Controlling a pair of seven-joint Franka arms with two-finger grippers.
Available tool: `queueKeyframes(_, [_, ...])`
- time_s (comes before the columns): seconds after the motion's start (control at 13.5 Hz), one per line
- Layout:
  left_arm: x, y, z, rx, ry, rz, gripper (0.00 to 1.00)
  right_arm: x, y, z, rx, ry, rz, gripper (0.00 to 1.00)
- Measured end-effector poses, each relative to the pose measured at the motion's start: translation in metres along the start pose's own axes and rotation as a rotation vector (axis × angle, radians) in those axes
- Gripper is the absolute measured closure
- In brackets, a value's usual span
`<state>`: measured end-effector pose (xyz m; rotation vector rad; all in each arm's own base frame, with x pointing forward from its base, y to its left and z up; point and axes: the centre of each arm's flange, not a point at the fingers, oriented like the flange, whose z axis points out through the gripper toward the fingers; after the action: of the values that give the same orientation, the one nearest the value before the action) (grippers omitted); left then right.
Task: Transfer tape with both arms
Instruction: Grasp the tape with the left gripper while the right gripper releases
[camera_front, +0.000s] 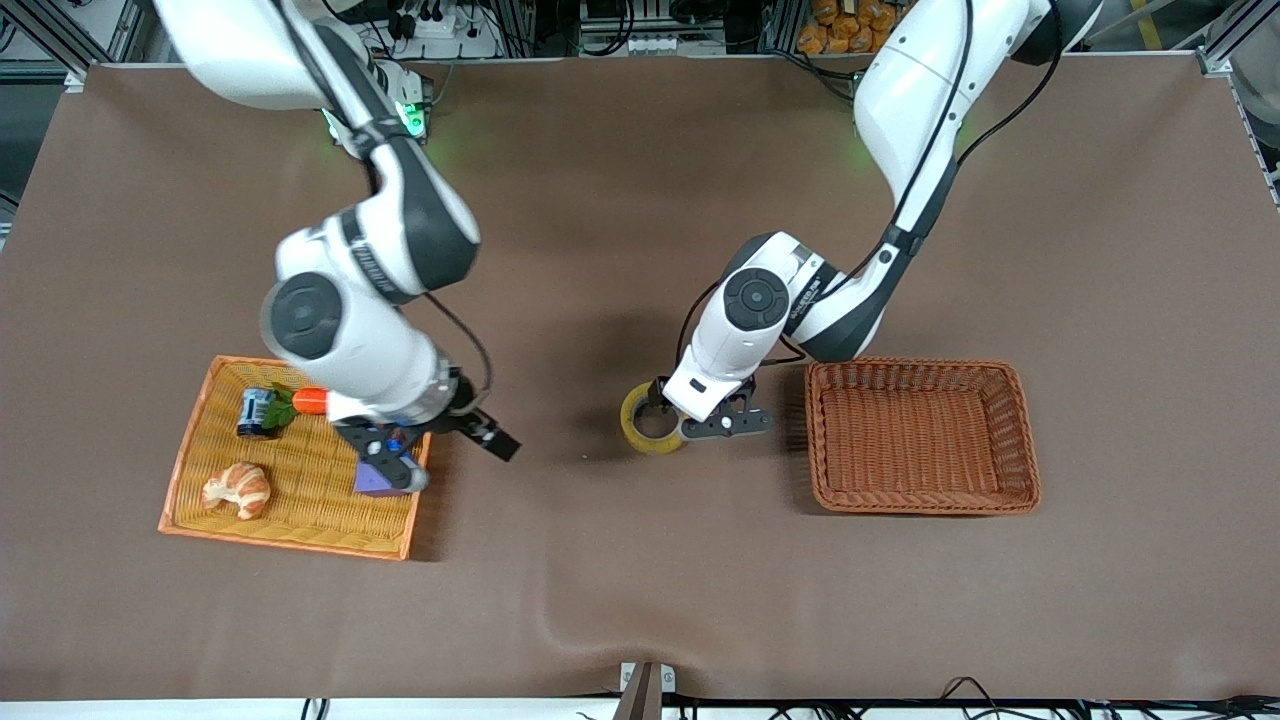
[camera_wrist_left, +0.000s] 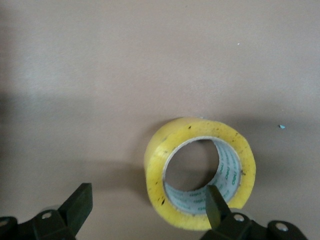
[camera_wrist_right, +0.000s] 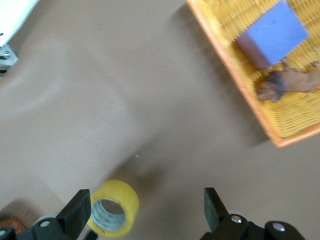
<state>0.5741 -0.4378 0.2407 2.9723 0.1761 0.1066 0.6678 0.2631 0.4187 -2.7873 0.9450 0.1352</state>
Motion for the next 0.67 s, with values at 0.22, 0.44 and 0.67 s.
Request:
queueKeyframes(0.22, [-0.002,0.001,0.022,-0.008,0.019,0.021,0.11,0.057,0.062,-0.035,-0.016,-0.099,-0.053,0.0])
queueKeyframes(0.44, [-0.01,0.008,0.042,-0.006,0.007,0.036,0.31,0.092,0.113,-0.048,-0.046,-0.169,-0.103,0.0])
queueKeyframes(0.67, [-0.011,0.008,0.048,0.004,0.01,0.049,0.66,0.116,0.16,-0.032,-0.062,-0.226,-0.179,0.0])
